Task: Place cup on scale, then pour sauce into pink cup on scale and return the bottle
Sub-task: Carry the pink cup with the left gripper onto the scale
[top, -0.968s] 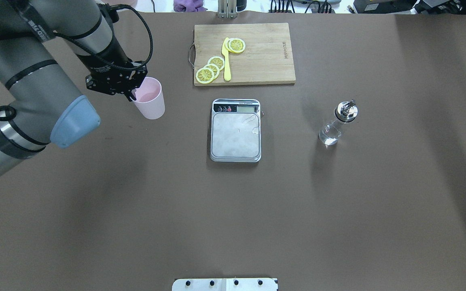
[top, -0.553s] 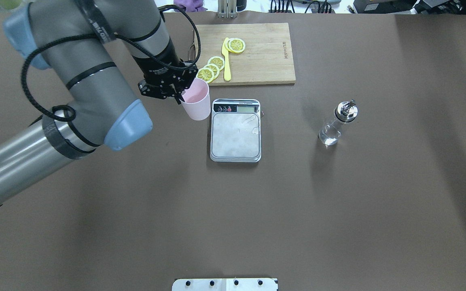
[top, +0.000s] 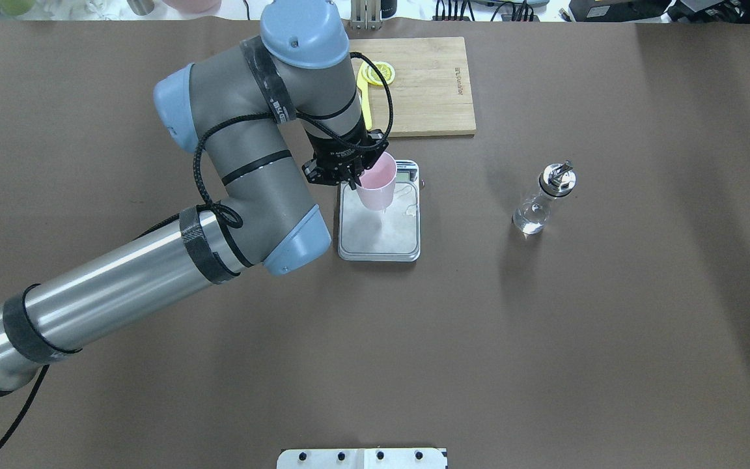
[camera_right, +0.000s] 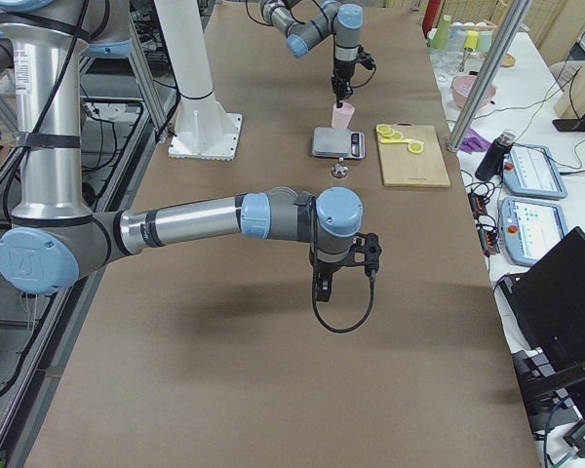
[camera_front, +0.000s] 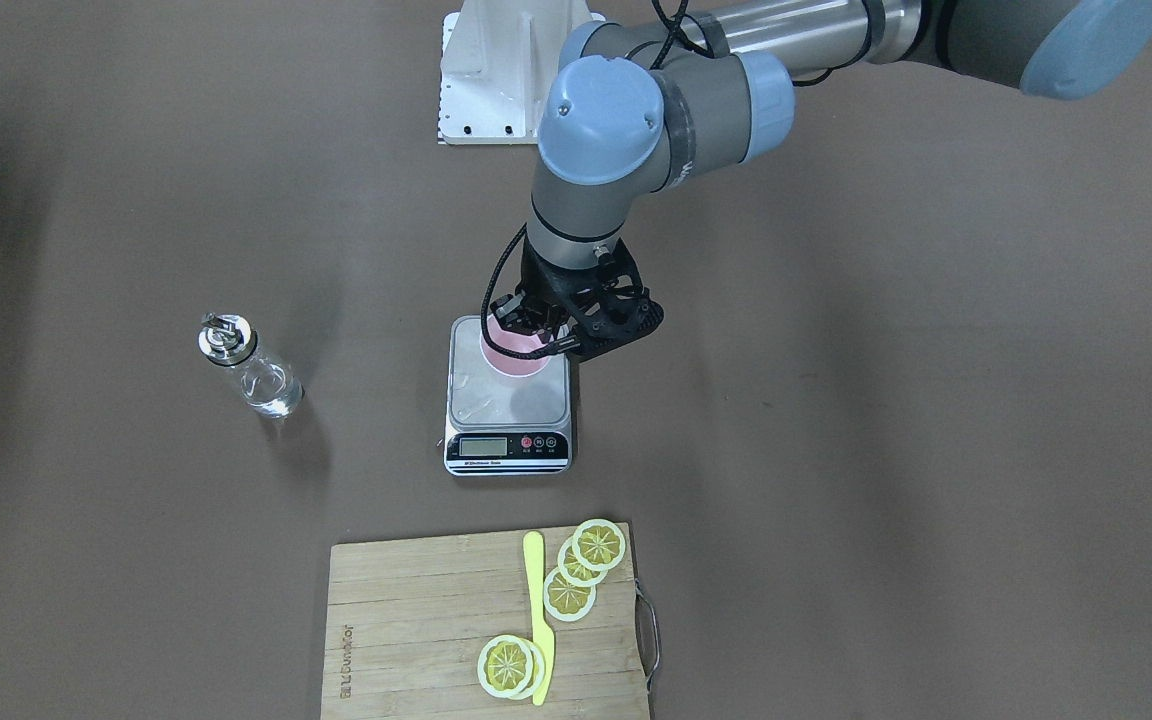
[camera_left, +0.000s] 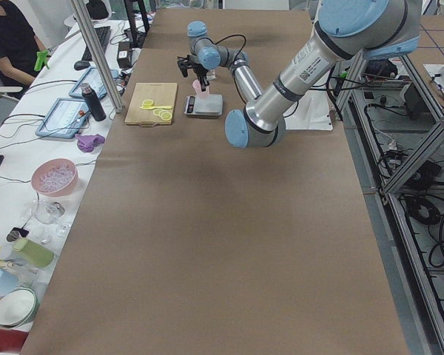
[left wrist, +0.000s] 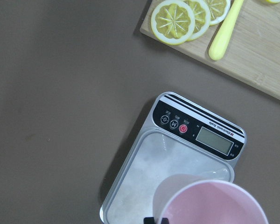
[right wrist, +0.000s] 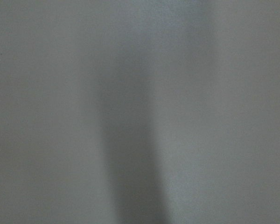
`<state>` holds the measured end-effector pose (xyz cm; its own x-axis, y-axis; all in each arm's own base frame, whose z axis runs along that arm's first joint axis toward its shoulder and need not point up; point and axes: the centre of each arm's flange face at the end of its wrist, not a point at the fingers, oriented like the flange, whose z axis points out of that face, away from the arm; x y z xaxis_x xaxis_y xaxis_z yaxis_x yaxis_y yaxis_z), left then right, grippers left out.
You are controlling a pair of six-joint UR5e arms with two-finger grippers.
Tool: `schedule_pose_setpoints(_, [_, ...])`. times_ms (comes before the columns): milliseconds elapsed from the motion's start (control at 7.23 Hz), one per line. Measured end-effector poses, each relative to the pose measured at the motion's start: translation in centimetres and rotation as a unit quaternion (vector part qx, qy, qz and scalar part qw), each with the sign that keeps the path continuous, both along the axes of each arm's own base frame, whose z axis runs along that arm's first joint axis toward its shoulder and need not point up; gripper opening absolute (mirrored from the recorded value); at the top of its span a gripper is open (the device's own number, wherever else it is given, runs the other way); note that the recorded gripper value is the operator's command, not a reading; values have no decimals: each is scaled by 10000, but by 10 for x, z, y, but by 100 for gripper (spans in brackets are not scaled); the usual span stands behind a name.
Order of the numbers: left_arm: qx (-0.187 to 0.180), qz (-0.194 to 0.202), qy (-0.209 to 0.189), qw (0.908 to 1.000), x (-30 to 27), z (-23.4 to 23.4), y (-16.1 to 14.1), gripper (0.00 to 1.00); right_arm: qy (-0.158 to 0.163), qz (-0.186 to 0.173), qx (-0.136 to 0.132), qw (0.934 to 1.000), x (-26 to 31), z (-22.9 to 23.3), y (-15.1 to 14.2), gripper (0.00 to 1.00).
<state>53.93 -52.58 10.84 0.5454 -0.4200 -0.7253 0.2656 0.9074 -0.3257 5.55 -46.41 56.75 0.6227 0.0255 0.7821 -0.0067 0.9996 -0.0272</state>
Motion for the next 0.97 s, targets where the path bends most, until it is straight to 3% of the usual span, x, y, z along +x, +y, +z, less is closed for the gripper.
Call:
schedule_pose_setpoints(415, [234,15,-112,9997,34,9,25,0,0,-27,126,9999,-3,-13,-1,100])
schedule_pose_setpoints(691, [278,2,-91,9996,36,9,27,0,-7,-120,405,9991,-12,-40,0,100])
schedule_pose_setpoints(829, [286,-4,-82,9996,36,8,27,56,-21,-233,672,9975,-23,-66,3,100])
schedule_pose_setpoints(968, [291,-12,-75,9995,34,7,26,97,-125,-339,967,9947,-36,-100,9,100])
